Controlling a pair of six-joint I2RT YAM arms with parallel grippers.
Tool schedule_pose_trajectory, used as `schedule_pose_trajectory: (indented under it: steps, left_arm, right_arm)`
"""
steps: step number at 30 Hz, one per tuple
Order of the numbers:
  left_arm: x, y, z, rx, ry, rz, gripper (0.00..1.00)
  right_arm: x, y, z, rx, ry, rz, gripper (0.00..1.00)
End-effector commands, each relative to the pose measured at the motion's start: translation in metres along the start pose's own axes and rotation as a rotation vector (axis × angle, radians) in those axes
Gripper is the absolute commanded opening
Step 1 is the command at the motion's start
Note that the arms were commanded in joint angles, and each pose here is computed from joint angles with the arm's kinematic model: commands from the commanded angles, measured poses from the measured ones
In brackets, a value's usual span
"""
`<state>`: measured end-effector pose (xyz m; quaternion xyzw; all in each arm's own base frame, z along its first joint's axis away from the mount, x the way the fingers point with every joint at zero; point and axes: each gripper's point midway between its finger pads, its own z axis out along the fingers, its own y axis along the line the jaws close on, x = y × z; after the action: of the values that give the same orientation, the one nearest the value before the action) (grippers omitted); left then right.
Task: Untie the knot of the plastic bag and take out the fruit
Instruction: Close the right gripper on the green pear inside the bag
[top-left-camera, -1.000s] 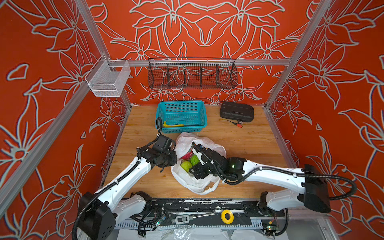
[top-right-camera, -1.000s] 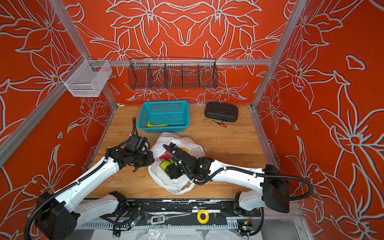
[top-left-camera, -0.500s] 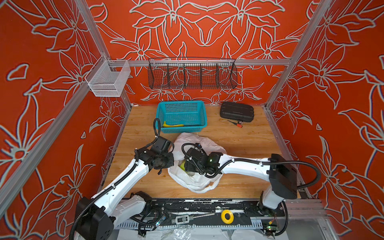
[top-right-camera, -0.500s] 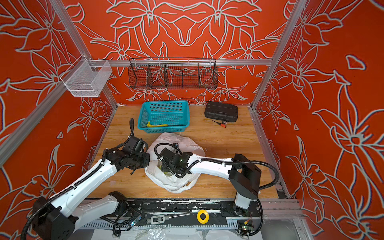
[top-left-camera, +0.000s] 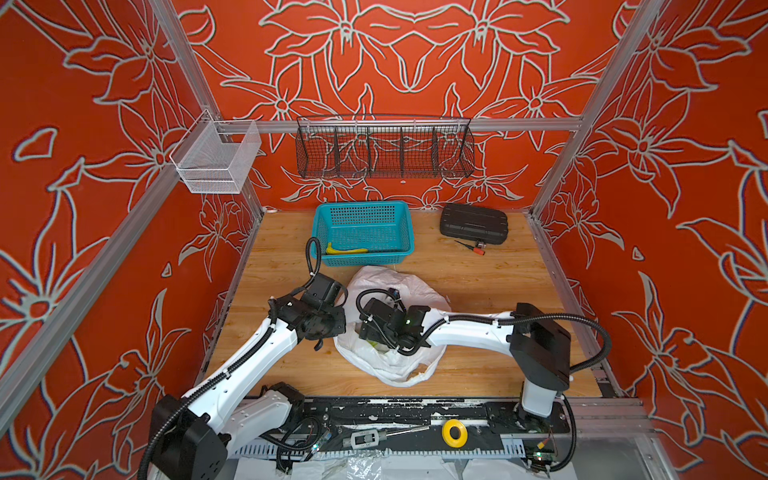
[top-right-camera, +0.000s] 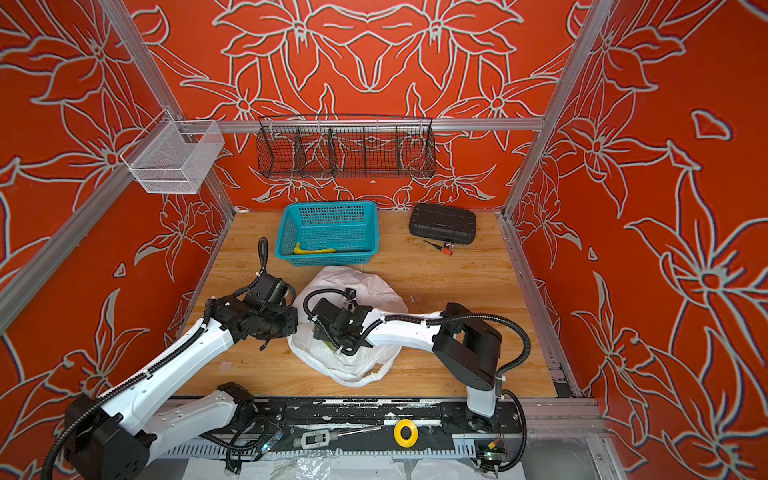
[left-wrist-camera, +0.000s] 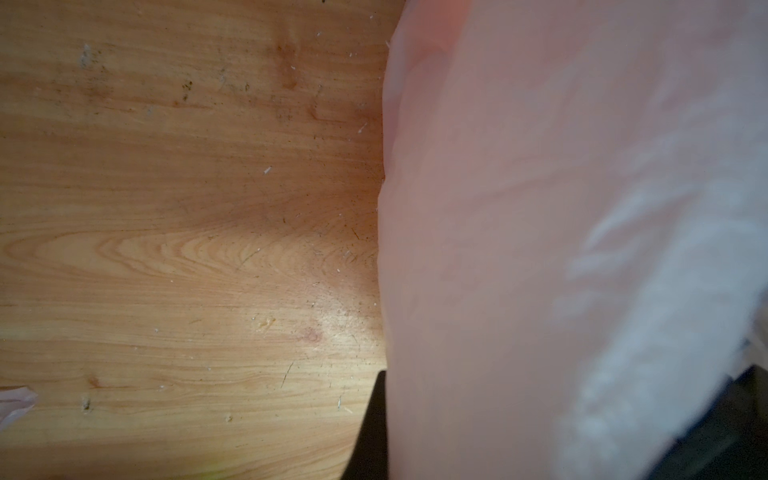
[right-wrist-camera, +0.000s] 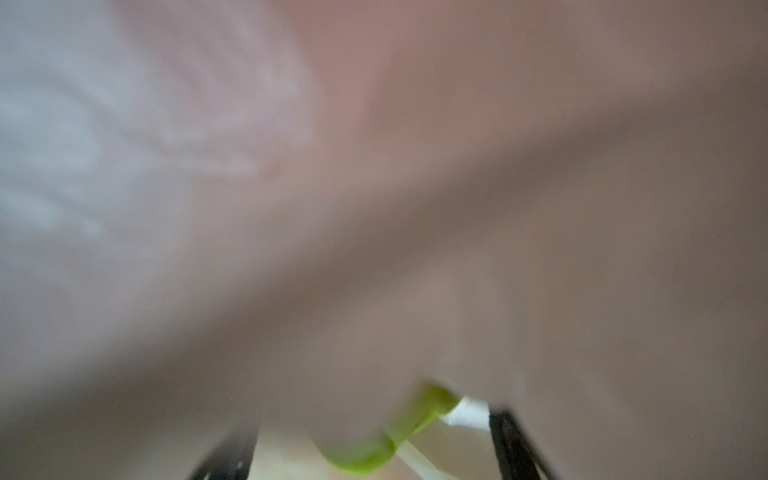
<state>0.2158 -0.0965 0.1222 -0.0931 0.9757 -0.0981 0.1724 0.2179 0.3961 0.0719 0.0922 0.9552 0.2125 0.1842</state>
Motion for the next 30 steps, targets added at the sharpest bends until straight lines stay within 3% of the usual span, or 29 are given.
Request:
schedule_pose_trajectory:
  steps: [1,5,13,22,30]
  left_arm:
    - [0.000,0.001,-0.006,-0.004,-0.007,0.003,0.05]
    - [0.000,0.001,-0.007,-0.001,-0.011,0.003,0.05]
    - [-0.002,-0.004,-0.006,0.026,-0.017,-0.005,0.05]
    - [-0.009,-0.014,-0.012,0.065,-0.035,-0.005,0.06]
    - [-0.012,-0.019,-0.017,0.094,-0.045,-0.012,0.35]
  right_arm:
    - [-0.011,0.007,0.007,-0.003,-0.068,0.009,0.86]
    - [-0.010,0.011,0.013,-0.039,-0.071,-0.002,0.84]
    - [-0.010,0.019,0.005,-0.125,-0.064,-0.009,0.68]
    - [-0.009,0.012,-0.010,-0.137,-0.067,-0.063,0.62]
    - [-0.014,0.006,-0.028,-0.156,-0.100,-0.097,0.58]
